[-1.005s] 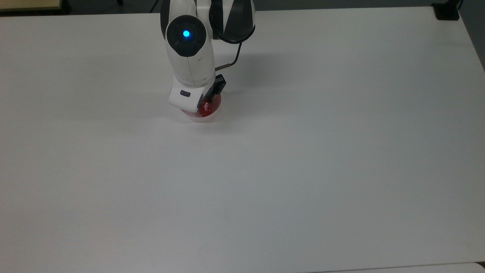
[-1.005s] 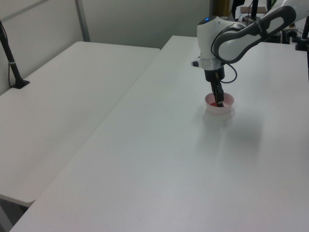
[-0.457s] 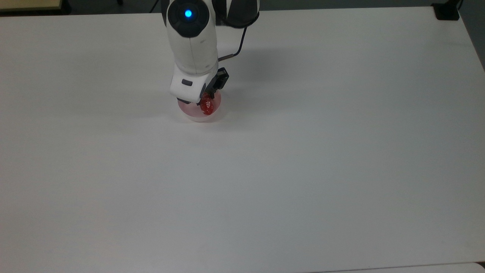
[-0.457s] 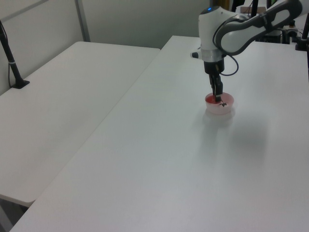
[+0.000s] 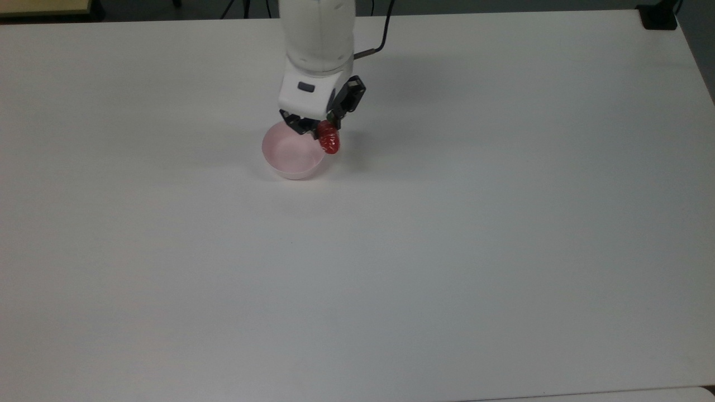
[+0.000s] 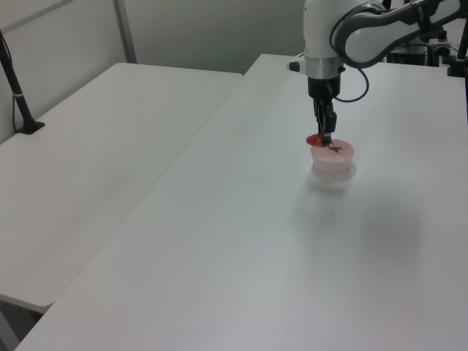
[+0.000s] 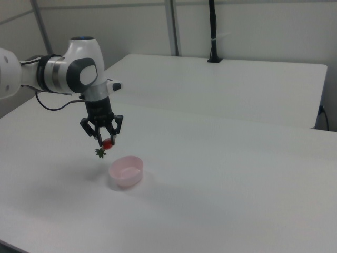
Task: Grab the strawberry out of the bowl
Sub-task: 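Lift the strawberry out of the bowl and carry it beside the bowl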
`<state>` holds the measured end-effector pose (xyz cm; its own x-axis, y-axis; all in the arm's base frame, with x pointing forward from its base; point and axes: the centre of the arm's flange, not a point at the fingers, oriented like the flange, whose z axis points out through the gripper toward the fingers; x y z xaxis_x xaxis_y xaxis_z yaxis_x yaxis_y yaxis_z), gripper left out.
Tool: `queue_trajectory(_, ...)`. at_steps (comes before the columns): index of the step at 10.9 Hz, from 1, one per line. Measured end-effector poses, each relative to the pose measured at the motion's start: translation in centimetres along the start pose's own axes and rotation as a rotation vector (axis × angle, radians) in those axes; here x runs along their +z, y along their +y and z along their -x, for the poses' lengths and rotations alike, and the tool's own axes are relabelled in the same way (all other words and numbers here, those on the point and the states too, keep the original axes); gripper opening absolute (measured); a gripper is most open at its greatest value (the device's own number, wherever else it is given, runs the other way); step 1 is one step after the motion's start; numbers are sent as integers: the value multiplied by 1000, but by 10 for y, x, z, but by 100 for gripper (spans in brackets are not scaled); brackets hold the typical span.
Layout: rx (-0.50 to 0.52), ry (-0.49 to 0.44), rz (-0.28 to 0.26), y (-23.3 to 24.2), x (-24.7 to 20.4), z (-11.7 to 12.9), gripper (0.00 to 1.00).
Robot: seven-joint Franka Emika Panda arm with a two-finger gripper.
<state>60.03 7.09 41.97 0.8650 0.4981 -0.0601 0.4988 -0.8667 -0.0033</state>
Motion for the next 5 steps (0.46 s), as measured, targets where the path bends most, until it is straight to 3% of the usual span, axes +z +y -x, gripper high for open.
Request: queue_trajectory(5,15,-33,-36,-53,22,-22,41)
